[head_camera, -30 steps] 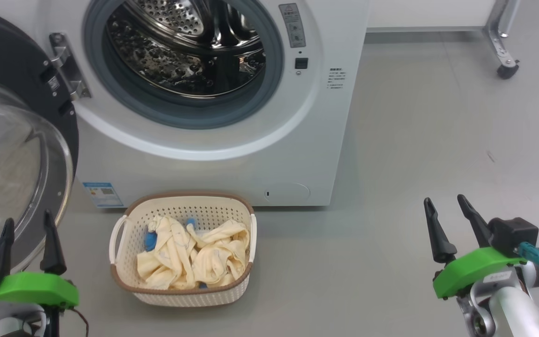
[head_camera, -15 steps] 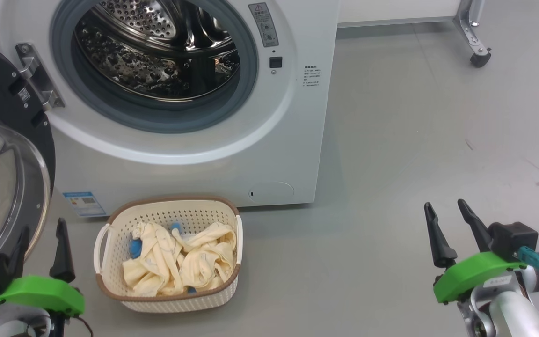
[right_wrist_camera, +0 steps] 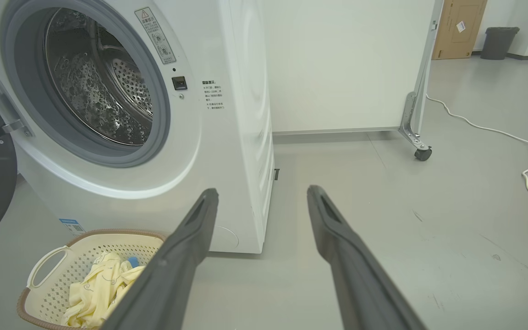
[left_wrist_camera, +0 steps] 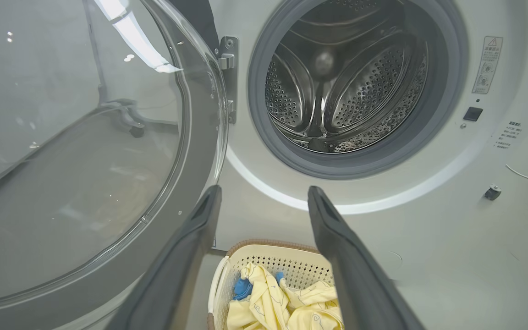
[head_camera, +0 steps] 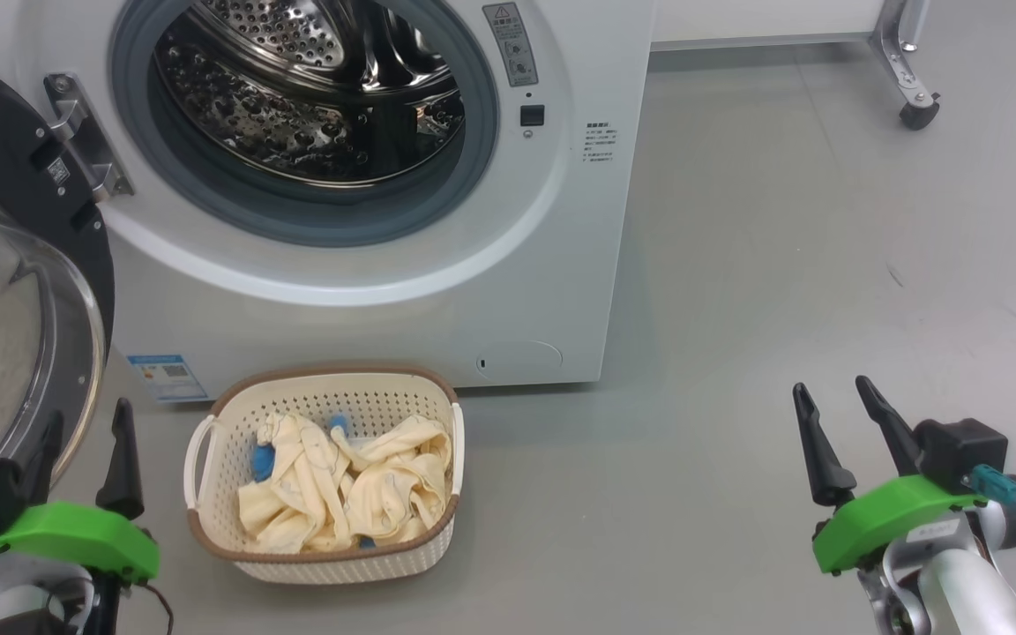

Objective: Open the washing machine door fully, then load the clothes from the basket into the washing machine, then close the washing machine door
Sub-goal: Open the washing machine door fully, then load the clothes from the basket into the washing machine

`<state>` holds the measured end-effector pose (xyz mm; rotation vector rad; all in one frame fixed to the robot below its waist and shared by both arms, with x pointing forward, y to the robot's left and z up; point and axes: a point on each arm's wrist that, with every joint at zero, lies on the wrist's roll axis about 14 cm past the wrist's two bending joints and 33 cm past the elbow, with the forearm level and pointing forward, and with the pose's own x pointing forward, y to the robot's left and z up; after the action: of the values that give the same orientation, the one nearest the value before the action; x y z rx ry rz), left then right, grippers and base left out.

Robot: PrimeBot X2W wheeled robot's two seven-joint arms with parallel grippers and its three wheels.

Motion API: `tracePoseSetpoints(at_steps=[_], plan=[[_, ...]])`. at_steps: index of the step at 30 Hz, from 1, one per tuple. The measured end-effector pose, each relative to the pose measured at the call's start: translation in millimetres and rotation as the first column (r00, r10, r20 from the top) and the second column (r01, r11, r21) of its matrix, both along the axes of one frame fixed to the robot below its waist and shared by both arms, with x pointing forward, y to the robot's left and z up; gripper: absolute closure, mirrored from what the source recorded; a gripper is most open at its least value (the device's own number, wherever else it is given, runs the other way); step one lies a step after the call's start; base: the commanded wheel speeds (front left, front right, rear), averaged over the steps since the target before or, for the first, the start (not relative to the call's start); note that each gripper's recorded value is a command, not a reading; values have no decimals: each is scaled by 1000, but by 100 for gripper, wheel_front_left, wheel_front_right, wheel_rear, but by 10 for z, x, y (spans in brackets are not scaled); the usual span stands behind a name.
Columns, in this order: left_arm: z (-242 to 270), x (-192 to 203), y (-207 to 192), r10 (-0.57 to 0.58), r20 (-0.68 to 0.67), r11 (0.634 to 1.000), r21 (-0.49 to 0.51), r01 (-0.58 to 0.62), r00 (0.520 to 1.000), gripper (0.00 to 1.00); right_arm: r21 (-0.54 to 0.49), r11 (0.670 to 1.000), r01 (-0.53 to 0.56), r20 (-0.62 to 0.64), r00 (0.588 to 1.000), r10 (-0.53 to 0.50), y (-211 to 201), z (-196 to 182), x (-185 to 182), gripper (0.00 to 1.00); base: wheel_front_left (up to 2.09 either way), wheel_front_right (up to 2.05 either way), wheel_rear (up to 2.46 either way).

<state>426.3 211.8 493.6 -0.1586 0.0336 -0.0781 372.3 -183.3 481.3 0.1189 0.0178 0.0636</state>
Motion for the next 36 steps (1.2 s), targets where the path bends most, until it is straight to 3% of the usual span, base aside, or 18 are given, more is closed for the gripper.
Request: tracePoseSetpoints(at_steps=[36], plan=[[66,98,-49,-29,2,999,-37,29,1000,0,0,1000,0,-4,1000,0,-2,-12,-8,0,7,-7,0]])
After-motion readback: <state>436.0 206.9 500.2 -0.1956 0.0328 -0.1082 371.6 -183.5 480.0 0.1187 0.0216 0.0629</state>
